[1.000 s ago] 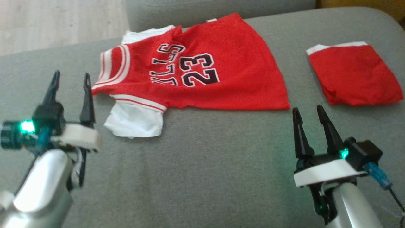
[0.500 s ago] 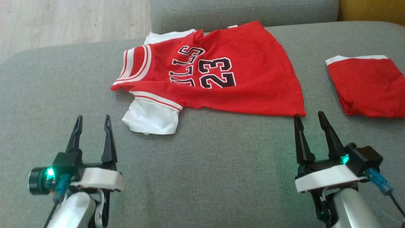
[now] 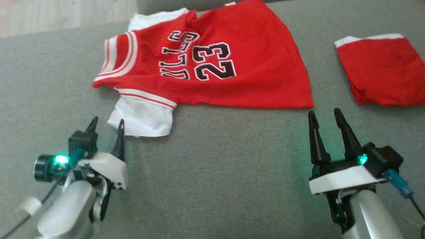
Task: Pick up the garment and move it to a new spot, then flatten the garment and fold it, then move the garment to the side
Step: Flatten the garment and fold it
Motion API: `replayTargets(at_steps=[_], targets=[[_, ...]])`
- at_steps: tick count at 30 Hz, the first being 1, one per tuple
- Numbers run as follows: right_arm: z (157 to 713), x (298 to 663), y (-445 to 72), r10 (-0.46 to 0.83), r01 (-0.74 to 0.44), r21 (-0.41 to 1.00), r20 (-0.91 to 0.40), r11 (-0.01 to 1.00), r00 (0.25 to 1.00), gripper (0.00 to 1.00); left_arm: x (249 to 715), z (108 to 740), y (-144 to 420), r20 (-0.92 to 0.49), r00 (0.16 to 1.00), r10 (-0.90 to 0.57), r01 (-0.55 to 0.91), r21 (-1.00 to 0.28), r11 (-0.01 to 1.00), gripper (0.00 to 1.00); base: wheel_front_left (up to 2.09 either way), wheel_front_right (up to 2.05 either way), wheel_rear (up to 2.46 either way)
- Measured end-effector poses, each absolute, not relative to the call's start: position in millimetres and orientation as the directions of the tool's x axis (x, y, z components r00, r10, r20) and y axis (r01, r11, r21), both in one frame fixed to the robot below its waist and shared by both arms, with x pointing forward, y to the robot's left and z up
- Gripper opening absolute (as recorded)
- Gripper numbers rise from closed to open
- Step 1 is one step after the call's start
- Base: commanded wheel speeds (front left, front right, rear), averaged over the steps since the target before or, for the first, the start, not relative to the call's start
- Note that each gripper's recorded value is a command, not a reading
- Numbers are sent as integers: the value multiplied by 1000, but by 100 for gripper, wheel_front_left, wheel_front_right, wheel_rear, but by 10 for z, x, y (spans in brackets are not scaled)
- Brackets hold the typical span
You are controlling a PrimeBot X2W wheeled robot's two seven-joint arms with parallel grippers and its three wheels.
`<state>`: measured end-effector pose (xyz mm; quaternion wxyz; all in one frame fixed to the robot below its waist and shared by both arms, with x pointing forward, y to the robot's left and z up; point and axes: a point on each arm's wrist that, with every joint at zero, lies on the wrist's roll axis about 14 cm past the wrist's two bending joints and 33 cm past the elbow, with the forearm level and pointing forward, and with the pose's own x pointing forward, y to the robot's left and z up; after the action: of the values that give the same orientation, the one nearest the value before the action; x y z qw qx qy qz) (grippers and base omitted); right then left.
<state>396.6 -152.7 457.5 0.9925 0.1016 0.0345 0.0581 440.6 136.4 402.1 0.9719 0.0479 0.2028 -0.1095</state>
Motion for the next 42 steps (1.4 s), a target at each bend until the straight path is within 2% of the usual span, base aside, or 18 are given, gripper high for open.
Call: replayTargets(at_steps=[7, 11, 12, 13, 14, 15, 21, 29, 32, 35, 39, 42], targets=[[4509, 3957, -1650, 87, -70, 199, -78, 977, 993, 100, 4463, 3683, 1405, -526, 832, -177, 254, 78, 964, 100, 0, 0, 0], [4502, 3946, -1674, 80, -63, 198, -81, 978, 994, 100, 4465, 3629, 1386, -544, 818, -187, 283, 99, 954, 100, 0, 0, 0], [4501, 3945, -1676, 79, -62, 198, -81, 978, 994, 100, 4471, 3620, 1388, -550, 814, -185, 286, 103, 953, 93, 0, 0, 0], [4501, 3944, -1678, 79, -61, 198, -81, 978, 994, 100, 4480, 3621, 1389, -552, 813, -184, 286, 105, 952, 43, 0, 0, 0], [4500, 3943, -1679, 78, -61, 198, -82, 978, 994, 100, 4484, 3622, 1381, -553, 812, -189, 291, 103, 951, 7, 0, 0, 0], [4502, 3943, -1679, 79, -61, 198, -81, 978, 994, 100, 4481, 3619, 1379, -554, 811, -190, 293, 103, 951, 0, 0, 0, 0], [4524, 3952, -1665, 83, -66, 199, -75, 978, 994, 100, 4502, 3729, 1391, -504, 841, -199, 287, 103, 952, 0, 0, 0, 0], [4544, 4028, -1565, 116, -102, 178, -68, 979, 991, 100, 4670, 4423, 1436, -215, 962, -170, 189, 71, 979, 0, 0, 0, 0], [4472, 4130, -1555, 128, -111, 139, -119, 984, 985, 100, 4674, 4659, 1504, -126, 981, -146, 155, 64, 986, 0, 0, 0, 0], [4310, 4242, -1591, 126, -115, 59, -233, 992, 964, 100, 4640, 4840, 1541, -64, 989, -133, 137, 64, 989, 0, 0, 0, 0], [4071, 4317, -1667, 99, -73, 87, -356, 994, 929, 100, 4538, 4888, 1559, -45, 990, -132, 134, 65, 989, 0, 0, 0, 0], [3974, 4345, -1654, 100, -67, 97, -393, 993, 914, 100, 4488, 4850, 1551, -55, 989, -137, 141, 67, 988, 0, 0, 0, 0]])
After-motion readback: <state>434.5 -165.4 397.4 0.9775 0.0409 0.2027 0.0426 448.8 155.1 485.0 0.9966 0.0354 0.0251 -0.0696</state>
